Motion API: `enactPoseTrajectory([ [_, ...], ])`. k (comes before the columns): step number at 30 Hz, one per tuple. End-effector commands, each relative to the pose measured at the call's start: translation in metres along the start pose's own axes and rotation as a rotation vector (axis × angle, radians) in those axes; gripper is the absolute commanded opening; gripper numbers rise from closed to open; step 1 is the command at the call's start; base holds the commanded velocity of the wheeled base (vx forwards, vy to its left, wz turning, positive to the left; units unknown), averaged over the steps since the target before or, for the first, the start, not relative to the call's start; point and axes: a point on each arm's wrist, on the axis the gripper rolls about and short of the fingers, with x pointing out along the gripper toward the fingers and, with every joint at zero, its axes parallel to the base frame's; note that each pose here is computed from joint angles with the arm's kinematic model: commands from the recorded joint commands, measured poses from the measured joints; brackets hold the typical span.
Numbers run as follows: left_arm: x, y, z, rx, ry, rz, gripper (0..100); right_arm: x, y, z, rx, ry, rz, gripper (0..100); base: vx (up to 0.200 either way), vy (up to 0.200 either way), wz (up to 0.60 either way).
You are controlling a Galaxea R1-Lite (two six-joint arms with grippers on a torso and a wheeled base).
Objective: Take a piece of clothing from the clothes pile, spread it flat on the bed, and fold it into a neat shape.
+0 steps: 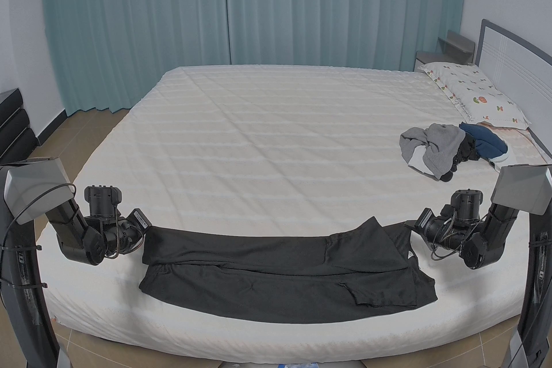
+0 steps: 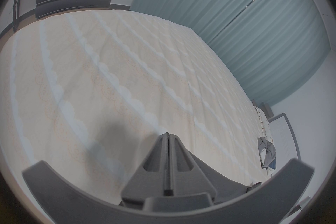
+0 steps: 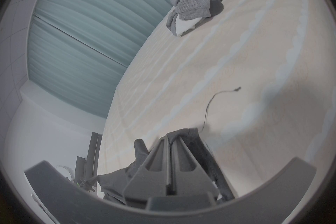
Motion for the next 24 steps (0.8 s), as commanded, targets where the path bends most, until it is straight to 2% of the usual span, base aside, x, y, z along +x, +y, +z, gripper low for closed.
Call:
enactPoseTrajectory([
  [1,0.002,0.001,-0.002,-0.001,0.005,0.004,0,0.004,-0.001,0.010,-0.002,-0.031,0.013,0,0.000,0.000,0.00],
  [14,0.001,0.001,-0.004,0.002,0.019,0.008,0,0.016,-0.009,0.003,-0.013,-0.008,0.005,0,0.000,0.000,0.00],
  [15,0.001,0.001,-0.004,0.002,0.019,0.008,0,0.015,-0.009,0.004,-0.012,-0.010,0.006,100,0.000,0.000,0.00],
  [16,0.001,0.001,-0.005,0.001,0.021,0.008,0,0.014,-0.008,0.003,-0.015,-0.013,0.011,100,0.000,0.000,0.00],
  [17,0.001,0.001,-0.005,0.001,0.021,0.008,100,0.014,-0.008,0.003,-0.015,-0.013,0.011,100,0.000,0.000,0.00],
  [24,0.000,0.000,-0.002,-0.002,0.010,0.001,100,-0.010,0.001,0.006,-0.005,-0.027,0.025,100,0.000,0.000,0.00],
])
